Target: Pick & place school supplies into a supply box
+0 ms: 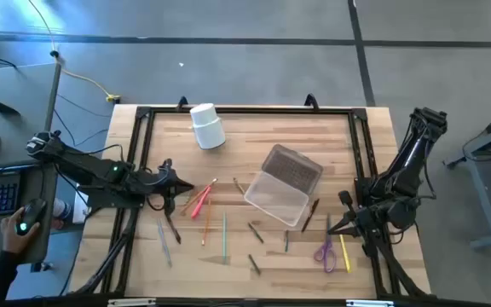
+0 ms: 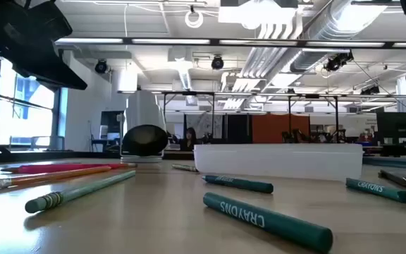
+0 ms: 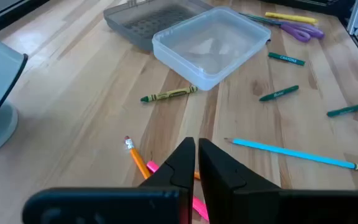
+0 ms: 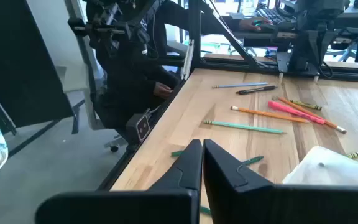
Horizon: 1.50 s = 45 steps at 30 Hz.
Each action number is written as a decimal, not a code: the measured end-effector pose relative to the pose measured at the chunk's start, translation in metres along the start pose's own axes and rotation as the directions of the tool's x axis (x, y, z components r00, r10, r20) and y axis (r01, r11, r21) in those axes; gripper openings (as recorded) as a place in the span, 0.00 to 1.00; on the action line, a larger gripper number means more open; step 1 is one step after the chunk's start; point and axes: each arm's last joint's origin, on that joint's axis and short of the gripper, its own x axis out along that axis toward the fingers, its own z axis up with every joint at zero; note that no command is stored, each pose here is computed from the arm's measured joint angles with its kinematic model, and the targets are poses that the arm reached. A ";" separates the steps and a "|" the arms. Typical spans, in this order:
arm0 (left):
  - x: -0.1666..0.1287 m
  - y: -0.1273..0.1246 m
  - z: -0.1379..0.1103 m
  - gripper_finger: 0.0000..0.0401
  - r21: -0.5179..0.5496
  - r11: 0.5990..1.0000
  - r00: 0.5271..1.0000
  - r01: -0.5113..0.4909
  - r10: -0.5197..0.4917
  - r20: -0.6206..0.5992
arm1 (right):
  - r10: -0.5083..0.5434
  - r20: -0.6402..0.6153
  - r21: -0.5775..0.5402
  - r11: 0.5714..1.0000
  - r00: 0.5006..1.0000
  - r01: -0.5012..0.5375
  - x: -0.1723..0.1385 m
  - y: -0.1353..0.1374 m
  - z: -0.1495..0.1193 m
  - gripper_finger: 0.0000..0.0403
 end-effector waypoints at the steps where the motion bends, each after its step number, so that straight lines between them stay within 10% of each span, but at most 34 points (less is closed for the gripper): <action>1: 0.000 0.000 0.000 0.14 0.000 1.000 1.000 0.000 0.000 0.000 | 0.000 0.000 0.000 1.000 1.000 0.000 0.000 0.000 0.000 0.00; 45: 0.000 0.000 0.000 0.14 0.000 1.000 1.000 -0.002 0.002 0.001 | 0.000 0.000 0.000 1.000 1.000 0.000 0.000 0.000 0.000 0.00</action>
